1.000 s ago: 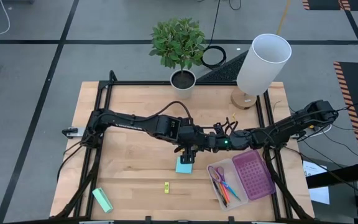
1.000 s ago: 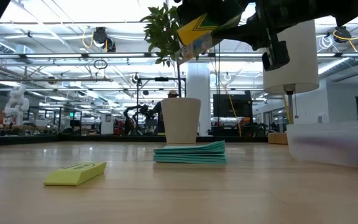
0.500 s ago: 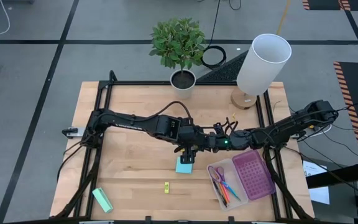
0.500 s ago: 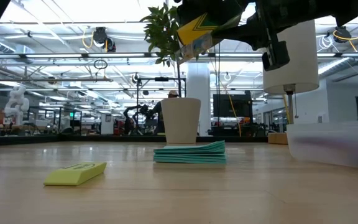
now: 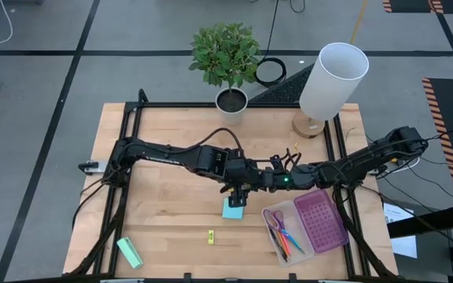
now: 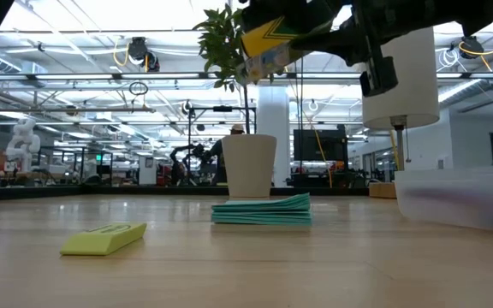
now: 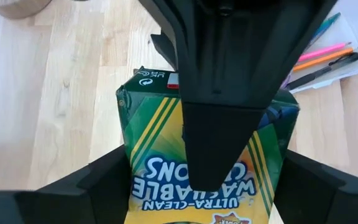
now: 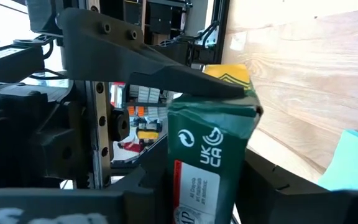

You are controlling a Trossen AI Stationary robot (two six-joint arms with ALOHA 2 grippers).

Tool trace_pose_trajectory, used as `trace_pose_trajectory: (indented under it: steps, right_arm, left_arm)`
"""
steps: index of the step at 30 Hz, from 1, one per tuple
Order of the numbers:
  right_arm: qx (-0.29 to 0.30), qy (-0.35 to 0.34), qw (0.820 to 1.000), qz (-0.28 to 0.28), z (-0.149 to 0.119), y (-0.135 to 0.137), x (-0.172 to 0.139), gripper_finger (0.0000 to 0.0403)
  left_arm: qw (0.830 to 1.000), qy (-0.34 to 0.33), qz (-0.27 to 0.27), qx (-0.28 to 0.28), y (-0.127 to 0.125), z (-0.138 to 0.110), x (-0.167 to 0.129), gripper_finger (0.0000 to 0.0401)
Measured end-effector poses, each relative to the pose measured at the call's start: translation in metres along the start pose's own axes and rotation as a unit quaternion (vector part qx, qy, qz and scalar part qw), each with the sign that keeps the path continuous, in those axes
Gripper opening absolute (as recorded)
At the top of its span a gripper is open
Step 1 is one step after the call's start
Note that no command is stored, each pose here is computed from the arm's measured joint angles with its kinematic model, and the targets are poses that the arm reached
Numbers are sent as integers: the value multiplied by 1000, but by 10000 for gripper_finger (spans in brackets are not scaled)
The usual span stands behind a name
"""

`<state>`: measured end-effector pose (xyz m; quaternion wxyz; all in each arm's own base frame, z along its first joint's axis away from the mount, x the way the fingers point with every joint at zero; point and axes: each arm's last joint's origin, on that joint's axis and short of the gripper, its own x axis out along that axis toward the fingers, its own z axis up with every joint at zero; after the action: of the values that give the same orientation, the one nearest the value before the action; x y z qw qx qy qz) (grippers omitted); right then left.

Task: Pack school essentials
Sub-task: Put the yellow crayon box into the purple supply box

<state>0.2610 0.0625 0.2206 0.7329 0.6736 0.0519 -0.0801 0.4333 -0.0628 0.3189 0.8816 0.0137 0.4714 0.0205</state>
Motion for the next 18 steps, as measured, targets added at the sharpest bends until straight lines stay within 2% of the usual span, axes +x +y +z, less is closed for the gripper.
trace_pose_trajectory:
  steps: [4, 10, 18]
  right_arm:
    - [-5, 0, 1000, -2, 0, -1, 0, 122]
    - [-10, 1, 1000, -4, 0, -1, 0, 120]
    - [-11, 1, 1000, -2, 0, -1, 0, 90]
  left_arm:
    - [1000, 7, 0, -11, -1, -2, 0, 332]
    - [1000, 9, 2, -5, -7, -3, -2, 394]
    - [1000, 9, 17, -6, -9, -4, -3, 374]
